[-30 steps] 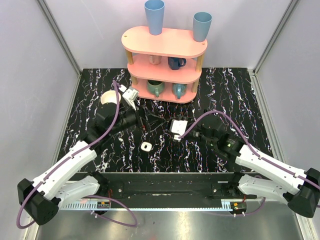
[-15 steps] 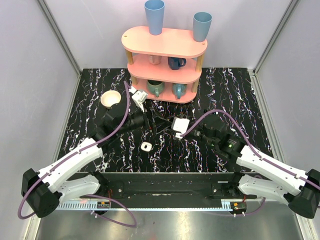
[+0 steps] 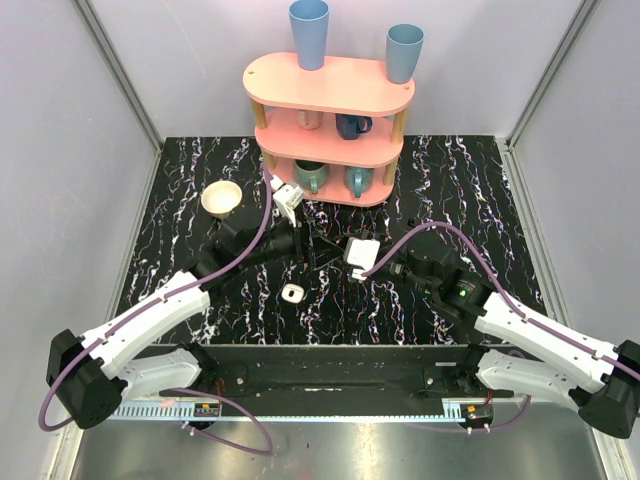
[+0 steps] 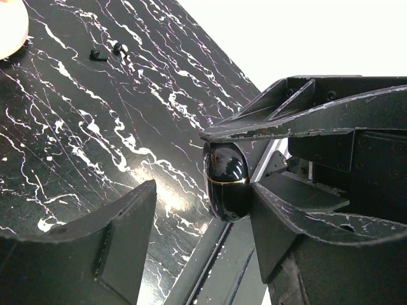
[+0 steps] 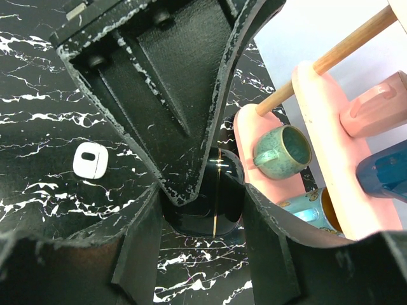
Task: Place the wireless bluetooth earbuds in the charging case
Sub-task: Pass from the right arm to the left
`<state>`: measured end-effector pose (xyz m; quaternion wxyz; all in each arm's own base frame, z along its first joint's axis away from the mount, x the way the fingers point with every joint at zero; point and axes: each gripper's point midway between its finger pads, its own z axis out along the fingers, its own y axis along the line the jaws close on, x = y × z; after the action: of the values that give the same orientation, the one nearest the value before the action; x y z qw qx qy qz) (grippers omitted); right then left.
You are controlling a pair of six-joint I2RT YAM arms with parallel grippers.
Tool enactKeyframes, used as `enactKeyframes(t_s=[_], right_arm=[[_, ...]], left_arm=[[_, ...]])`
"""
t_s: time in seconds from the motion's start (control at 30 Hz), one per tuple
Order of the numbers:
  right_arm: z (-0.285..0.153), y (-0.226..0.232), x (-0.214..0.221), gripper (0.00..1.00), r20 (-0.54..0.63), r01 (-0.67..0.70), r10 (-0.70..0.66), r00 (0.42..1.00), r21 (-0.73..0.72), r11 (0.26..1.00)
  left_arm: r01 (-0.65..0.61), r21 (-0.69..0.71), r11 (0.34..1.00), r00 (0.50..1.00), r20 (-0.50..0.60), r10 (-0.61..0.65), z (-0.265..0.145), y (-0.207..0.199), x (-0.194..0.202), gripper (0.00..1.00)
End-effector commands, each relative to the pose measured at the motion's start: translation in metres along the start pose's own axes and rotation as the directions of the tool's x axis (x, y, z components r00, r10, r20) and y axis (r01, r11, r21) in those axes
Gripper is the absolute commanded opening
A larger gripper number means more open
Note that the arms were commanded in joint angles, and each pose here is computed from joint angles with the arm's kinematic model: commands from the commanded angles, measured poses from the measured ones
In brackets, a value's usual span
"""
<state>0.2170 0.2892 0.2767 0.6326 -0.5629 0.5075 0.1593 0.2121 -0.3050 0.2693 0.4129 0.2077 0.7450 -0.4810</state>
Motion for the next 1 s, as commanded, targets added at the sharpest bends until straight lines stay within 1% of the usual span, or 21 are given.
enactKeyframes(t_s=[0.0,0.1,0.23,0.33,0.37,0.47,0.5,0.67,0.7,0.83,0.9,0.97], right_arm=[[-0.004,-0.005,-0.012,0.0,0.03,0.029,-0.03,0.999,0.023,0.999],[-0.005,-0.005,-0.012,0.0,0.03,0.031,-0.031,0.999,0.022,0.999],[-0.005,-0.005,-0.01,0.0,0.029,0.034,-0.035,0.999,0.026,0.999],[-0.005,-0.005,-0.011,0.0,0.03,0.036,-0.037,0.999,0.027,0.999],[-0.005,-0.005,-0.01,0.0,0.029,0.039,-0.039,0.999,0.026,0.999],[-0.005,-0.005,-0.01,0.0,0.028,0.039,-0.04,0.999,0.028,0.999],[-0.004,-0.003,-0.008,0.0,0.023,0.039,-0.04,0.999,0.024,0.999],[-0.006,-0.003,-0.008,0.0,0.025,0.043,-0.044,0.999,0.026,0.999],[-0.006,-0.003,-0.008,0.0,0.024,0.044,-0.045,0.999,0.025,0.999],[-0.006,-0.001,-0.008,0.0,0.031,0.051,-0.051,0.998,0.018,0.999],[-0.006,0.001,-0.006,0.0,0.03,0.059,-0.06,0.998,0.011,0.998],[-0.006,0.0,-0.007,0.0,0.031,0.063,-0.063,0.998,0.016,0.998]], left_arm=[[-0.051,0.048,0.998,0.997,0.062,0.048,-0.002,-0.019,-0.027,0.64],[-0.05,0.046,0.998,0.997,0.06,0.047,-0.001,-0.019,-0.028,0.64],[-0.056,0.06,0.997,0.998,0.032,0.054,0.002,-0.018,-0.022,0.58],[-0.056,0.076,0.996,0.998,0.013,0.056,0.004,-0.02,-0.019,0.57],[-0.056,0.079,0.995,0.998,0.01,0.055,0.004,-0.02,-0.018,0.54],[-0.055,0.083,0.995,0.998,0.007,0.055,0.004,-0.021,-0.018,0.51],[-0.054,0.082,0.995,0.999,0.005,0.054,0.004,-0.02,-0.017,0.47],[-0.052,0.082,0.995,0.999,0.001,0.053,0.006,-0.02,-0.017,0.42],[-0.052,0.085,0.995,0.999,-0.003,0.052,0.006,-0.02,-0.016,0.39],[-0.048,0.1,0.994,0.999,-0.018,0.05,0.009,-0.021,-0.014,0.34],[-0.045,0.103,0.994,0.998,-0.028,0.048,0.011,-0.021,-0.012,0.33],[-0.045,0.111,0.993,0.998,-0.033,0.049,0.011,-0.022,-0.011,0.26]])
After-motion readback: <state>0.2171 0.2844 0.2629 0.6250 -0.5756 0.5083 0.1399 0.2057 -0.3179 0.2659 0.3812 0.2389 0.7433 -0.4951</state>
